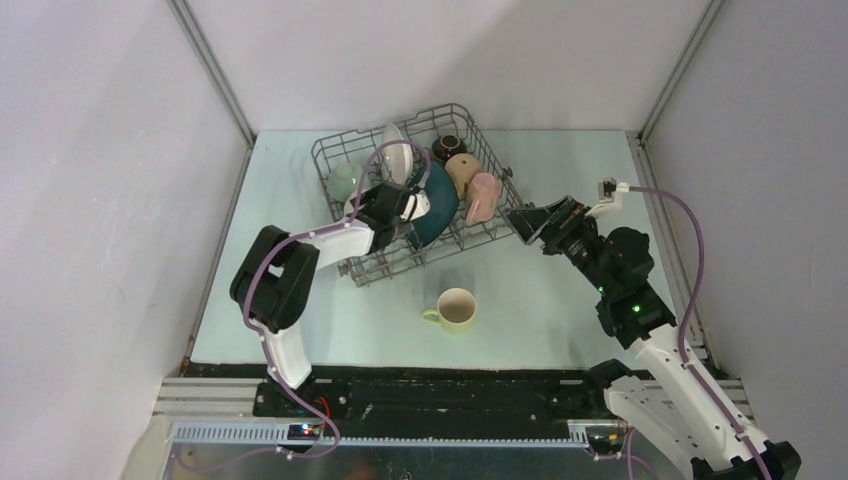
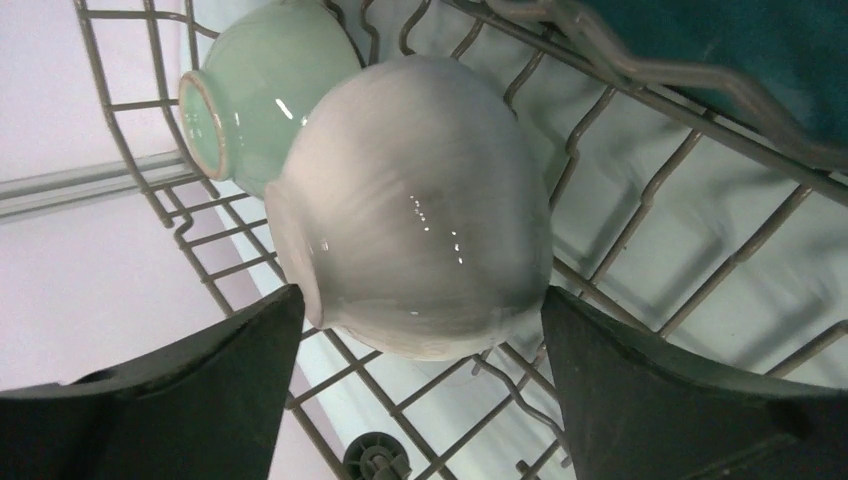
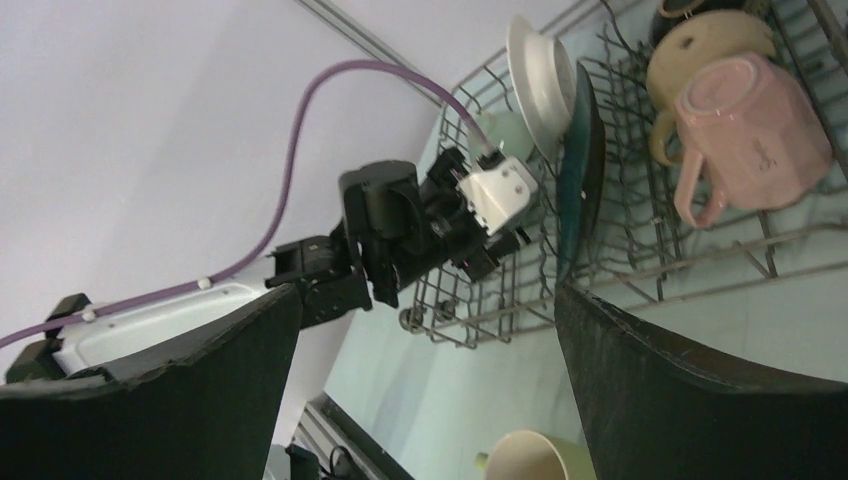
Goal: Load the mixed dishes into the dish rack
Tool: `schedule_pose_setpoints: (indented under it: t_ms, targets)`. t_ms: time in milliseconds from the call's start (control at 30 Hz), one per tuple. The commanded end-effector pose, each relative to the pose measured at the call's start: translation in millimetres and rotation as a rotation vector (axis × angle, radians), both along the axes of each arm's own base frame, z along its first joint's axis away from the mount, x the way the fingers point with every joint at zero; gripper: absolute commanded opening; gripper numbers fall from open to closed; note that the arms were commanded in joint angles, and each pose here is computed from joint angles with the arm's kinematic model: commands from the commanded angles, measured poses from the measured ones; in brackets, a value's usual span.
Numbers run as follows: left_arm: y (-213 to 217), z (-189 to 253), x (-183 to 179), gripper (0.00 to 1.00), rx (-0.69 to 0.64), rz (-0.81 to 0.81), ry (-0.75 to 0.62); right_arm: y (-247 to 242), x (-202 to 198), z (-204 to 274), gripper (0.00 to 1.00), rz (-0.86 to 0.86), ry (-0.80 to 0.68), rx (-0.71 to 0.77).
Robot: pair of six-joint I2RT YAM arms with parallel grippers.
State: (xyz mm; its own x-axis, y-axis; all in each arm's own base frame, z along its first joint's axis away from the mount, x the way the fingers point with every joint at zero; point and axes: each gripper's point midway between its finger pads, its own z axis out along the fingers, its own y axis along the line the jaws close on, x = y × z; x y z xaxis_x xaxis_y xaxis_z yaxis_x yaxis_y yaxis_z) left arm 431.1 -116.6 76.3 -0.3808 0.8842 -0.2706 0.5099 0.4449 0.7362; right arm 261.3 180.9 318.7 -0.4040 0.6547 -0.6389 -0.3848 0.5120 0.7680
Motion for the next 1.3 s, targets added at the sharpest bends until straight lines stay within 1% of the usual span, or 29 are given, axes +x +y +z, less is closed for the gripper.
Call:
schedule_pose_setpoints:
  t_ms: [0, 167, 333, 433, 533, 567, 700, 733, 867, 900, 933, 967, 1000, 1033, 1067, 1100, 1133, 1167, 1200, 1267]
  targets:
    - [-3, 10, 5, 0.98, -0.057, 0.004, -0.037, 3, -7, 5, 1.0, 0.036, 0.0, -0.035]
    - [1, 9, 2, 1.0, -0.049, 0.028, -0.028, -1, -16, -10, 1.0, 0.042, 0.045, -0.081]
    - [-1, 17, -4, 1.0, -0.096, 0.037, -0.028, -4, -24, -28, 1.0, 0.058, 0.088, -0.16]
    - [-3, 21, -15, 1.0, -0.111, 0.044, -0.002, -4, -28, -37, 1.0, 0.076, 0.11, -0.199]
    - [-10, 27, -28, 1.0, -0.131, 0.053, -0.005, -1, -34, -39, 1.0, 0.114, 0.09, -0.229]
    - [-10, 30, -29, 1.0, -0.134, 0.061, -0.014, 0, -35, -39, 1.0, 0.123, 0.079, -0.239]
    - [-13, 56, -34, 1.0, -0.231, 0.143, -0.104, 4, -37, -39, 0.99, 0.147, 0.05, -0.269]
    - [-15, 69, -36, 1.0, -0.262, 0.143, -0.132, 5, -36, -41, 0.99, 0.154, 0.053, -0.274]
    - [-32, 95, -53, 1.0, -0.422, 0.17, -0.201, 13, -38, -48, 1.0, 0.205, 0.046, -0.306]
    - [-34, 96, -57, 1.0, -0.454, 0.186, -0.211, 19, -41, -48, 1.0, 0.241, 0.033, -0.306]
    - [-37, 108, -64, 1.0, -0.477, 0.187, -0.242, 23, -44, -48, 1.0, 0.271, 0.02, -0.31]
    - [-38, 109, -70, 1.0, -0.502, 0.209, -0.248, 27, -45, -49, 1.0, 0.289, 0.012, -0.313]
    - [-39, 120, -77, 1.0, -0.525, 0.217, -0.278, 30, -47, -50, 0.99, 0.311, 0.002, -0.323]
    - [-38, 121, -83, 1.0, -0.56, 0.249, -0.279, 32, -46, -52, 1.0, 0.318, 0.002, -0.328]
    - [-37, 132, -90, 1.0, -0.607, 0.26, -0.3, 34, -47, -53, 1.0, 0.331, -0.003, -0.337]
    - [-36, 130, -96, 1.0, -0.663, 0.296, -0.29, 35, -47, -57, 1.0, 0.337, 0.005, -0.346]
    - [-36, 141, -103, 1.0, -0.73, 0.296, -0.299, 37, -48, -59, 0.99, 0.348, 0.0, -0.361]
    - [-33, 149, -113, 0.99, -0.82, 0.32, -0.308, 38, -47, -65, 1.0, 0.353, 0.015, -0.38]
    - [-39, 150, -119, 0.98, -0.923, 0.345, -0.288, 41, -49, -69, 1.0, 0.369, 0.006, -0.408]
    - [-45, 158, -136, 0.95, -1.091, 0.344, -0.255, 49, -52, -80, 1.0, 0.396, 0.001, -0.463]
